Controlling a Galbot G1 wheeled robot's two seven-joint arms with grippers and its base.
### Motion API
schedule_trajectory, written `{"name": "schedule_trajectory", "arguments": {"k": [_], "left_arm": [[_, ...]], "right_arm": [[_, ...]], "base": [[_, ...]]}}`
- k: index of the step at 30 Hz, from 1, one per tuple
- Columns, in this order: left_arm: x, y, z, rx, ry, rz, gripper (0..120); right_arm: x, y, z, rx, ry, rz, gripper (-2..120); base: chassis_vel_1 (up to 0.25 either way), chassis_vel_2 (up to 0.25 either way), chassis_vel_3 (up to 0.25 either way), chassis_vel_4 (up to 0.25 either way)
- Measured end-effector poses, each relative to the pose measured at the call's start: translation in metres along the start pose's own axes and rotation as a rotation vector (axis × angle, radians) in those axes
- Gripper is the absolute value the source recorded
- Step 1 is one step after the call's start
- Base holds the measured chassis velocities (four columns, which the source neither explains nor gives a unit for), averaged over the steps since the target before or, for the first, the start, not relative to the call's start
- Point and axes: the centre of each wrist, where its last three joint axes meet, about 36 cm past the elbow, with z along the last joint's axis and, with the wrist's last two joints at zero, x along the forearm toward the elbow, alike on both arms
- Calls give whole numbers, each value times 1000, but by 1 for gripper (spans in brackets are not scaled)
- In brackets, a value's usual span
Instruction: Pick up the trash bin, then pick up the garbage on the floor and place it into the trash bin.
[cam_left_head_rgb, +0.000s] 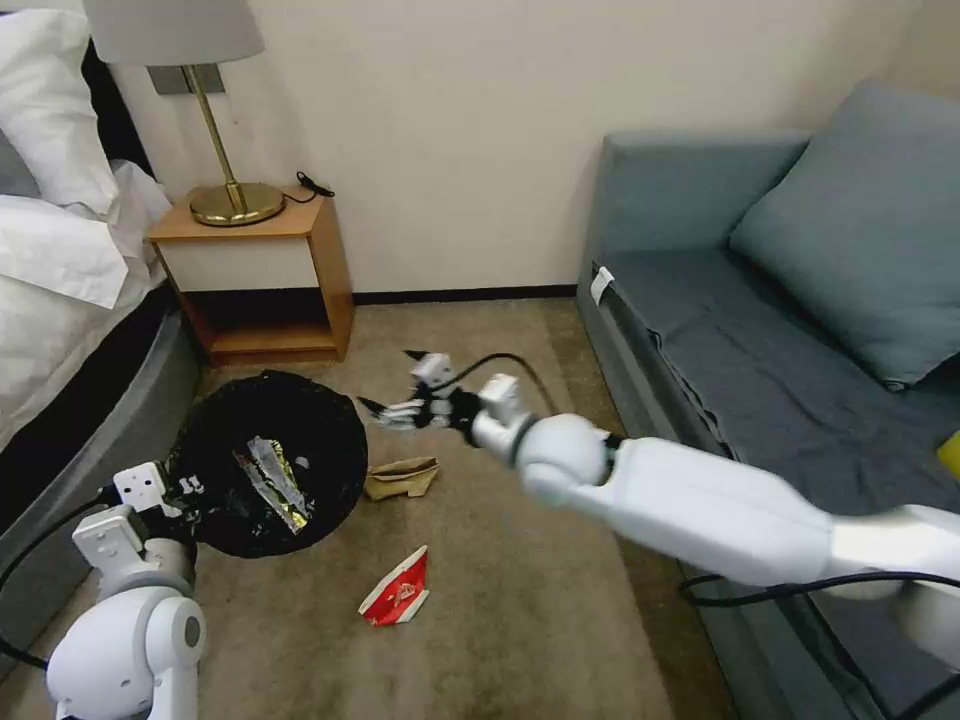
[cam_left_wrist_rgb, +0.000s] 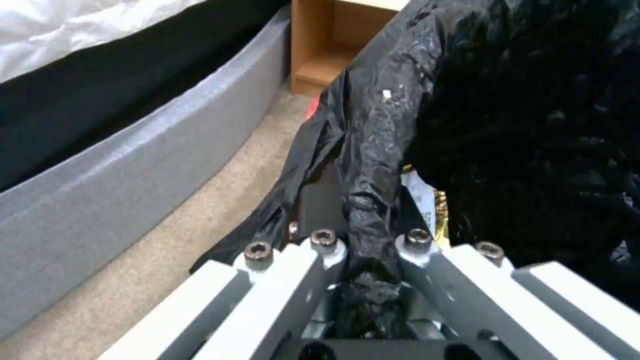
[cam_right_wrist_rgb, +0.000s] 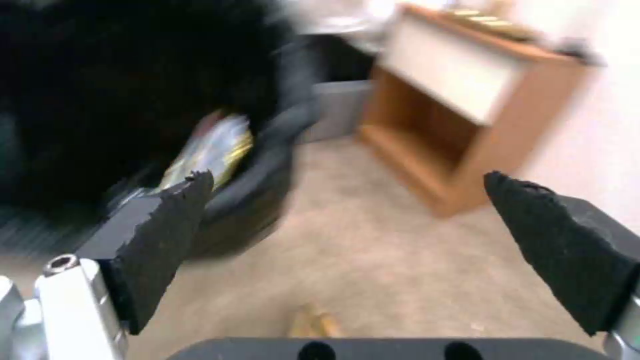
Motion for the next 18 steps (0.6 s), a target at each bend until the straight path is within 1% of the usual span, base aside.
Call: {"name": "schedule_trajectory", "arguments": {"k": [2,3,4,5,6,7,8,11,12,16,17,18], "left_arm": [[0,0,0,0,2,1,3],[0,0,0,0,2,1,3],[-1,0,1,0,2,1,3],[-1,-1,1,0,2,2,3],[-1,-1,1,0,3,3,3],[-1,-1,1,0,3,3,3],[0,-1,1,-1,4,2,3],[1,-1,2,-1,5,3,3],[1,-1,2,-1,5,3,3],[2,-1,2,0,6,2,3],[2,-1,2,0,6,2,3],[2,0,2,0,6,1,3]], "right_arm": [[4,-3,26,55,9,-112,100],[4,-3,26,55,9,-112,100],[5,-3,36,77,17,-153,100],[3,-2,51,108,28,-222,100],[2,-1,58,119,39,-255,100],[2,-1,58,119,39,-255,100],[-1,-1,68,134,58,-297,100],[-19,3,89,167,89,-392,100],[-19,3,89,167,89,-392,100],[-64,25,109,190,108,-480,100],[-64,25,109,190,108,-480,100],[-73,29,115,199,113,-496,100]], "base": [[0,0,0,0],[0,0,0,0],[0,0,0,0],[0,0,0,0],[0,0,0,0],[0,0,0,0],[0,0,0,0],[0,0,0,0],[0,0,0,0],[0,0,0,0],[0,0,0,0],[0,0,0,0]]}}
